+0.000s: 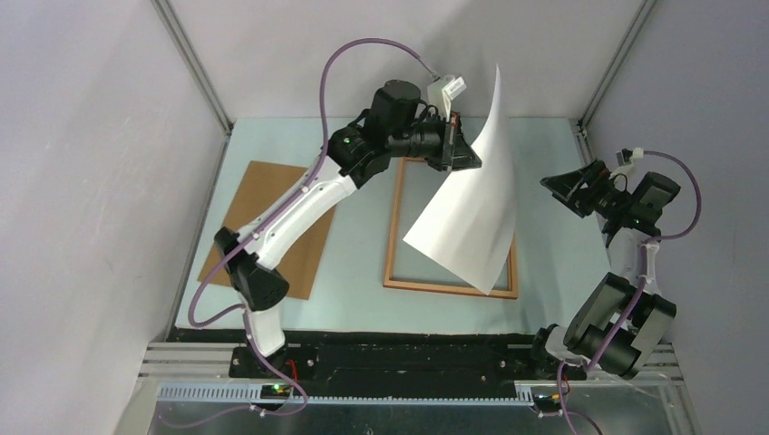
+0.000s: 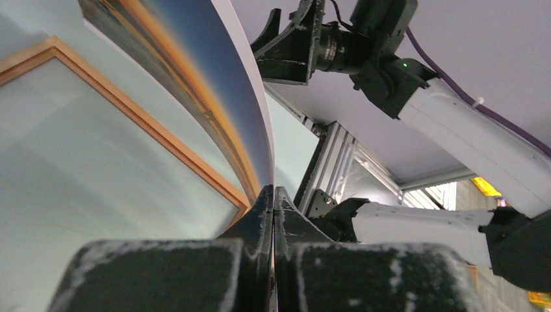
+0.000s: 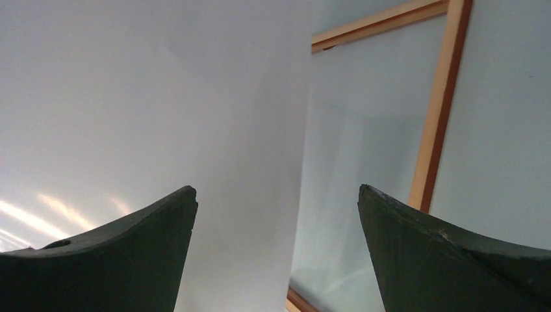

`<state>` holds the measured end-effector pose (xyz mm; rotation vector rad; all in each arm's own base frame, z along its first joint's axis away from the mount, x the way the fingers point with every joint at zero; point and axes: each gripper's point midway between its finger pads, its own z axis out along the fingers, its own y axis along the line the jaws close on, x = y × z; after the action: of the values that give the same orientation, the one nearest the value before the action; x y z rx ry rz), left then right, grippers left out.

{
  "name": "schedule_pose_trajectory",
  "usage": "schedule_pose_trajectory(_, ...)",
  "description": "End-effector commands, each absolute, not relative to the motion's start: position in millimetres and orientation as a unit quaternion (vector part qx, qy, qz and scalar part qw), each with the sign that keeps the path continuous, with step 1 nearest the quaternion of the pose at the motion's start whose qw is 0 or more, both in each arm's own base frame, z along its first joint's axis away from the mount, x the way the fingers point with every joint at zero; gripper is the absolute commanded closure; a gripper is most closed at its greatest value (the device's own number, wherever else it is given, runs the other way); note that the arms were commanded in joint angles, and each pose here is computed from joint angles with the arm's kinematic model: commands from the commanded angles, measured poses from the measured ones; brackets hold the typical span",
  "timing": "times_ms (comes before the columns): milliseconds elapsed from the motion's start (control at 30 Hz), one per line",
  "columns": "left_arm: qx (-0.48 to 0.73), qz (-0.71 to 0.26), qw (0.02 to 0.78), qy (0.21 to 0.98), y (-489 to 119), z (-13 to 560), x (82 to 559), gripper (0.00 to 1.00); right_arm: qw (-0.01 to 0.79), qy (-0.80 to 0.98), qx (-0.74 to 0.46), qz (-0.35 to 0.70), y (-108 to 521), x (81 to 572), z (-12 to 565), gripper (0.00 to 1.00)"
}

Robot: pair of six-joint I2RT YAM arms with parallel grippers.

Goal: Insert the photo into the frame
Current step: Turn over the photo from the photo frame.

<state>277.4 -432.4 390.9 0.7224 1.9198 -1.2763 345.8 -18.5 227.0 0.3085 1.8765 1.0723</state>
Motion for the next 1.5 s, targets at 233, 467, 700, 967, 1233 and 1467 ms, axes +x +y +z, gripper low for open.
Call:
schedule_pose_trajectory(233,0.290,-0.549,0.383,0.684,-474,429,299,1.00,0.502,0.753,0.153,0.397,-54,343,237,0.03)
schedule_pose_trajectory(467,0.282,-0.551,0.366,0.695,-480,407,310,1.00,0.507,0.749,0.172,0.391,-69,341,236,0.03)
schedule_pose_trajectory(700,0.188,-0.506,0.329,0.775,-453,317,368,1.00,0.506,0.749,0.174,0.391,-70,340,234,0.03)
schedule_pose_trajectory(967,0.059,-0.468,0.266,0.841,-400,202,405,1.00,0.502,0.749,0.177,0.394,-70,339,232,0.03)
schedule_pose_trajectory(1233,-0.013,-0.438,0.245,0.865,-360,140,414,1.00,0.502,0.751,0.177,0.390,-71,340,229,0.04)
schedule_pose_trajectory(1467,-0.048,-0.408,0.252,0.876,-337,121,416,1.00,0.493,0.756,0.189,0.386,-73,339,222,0.04)
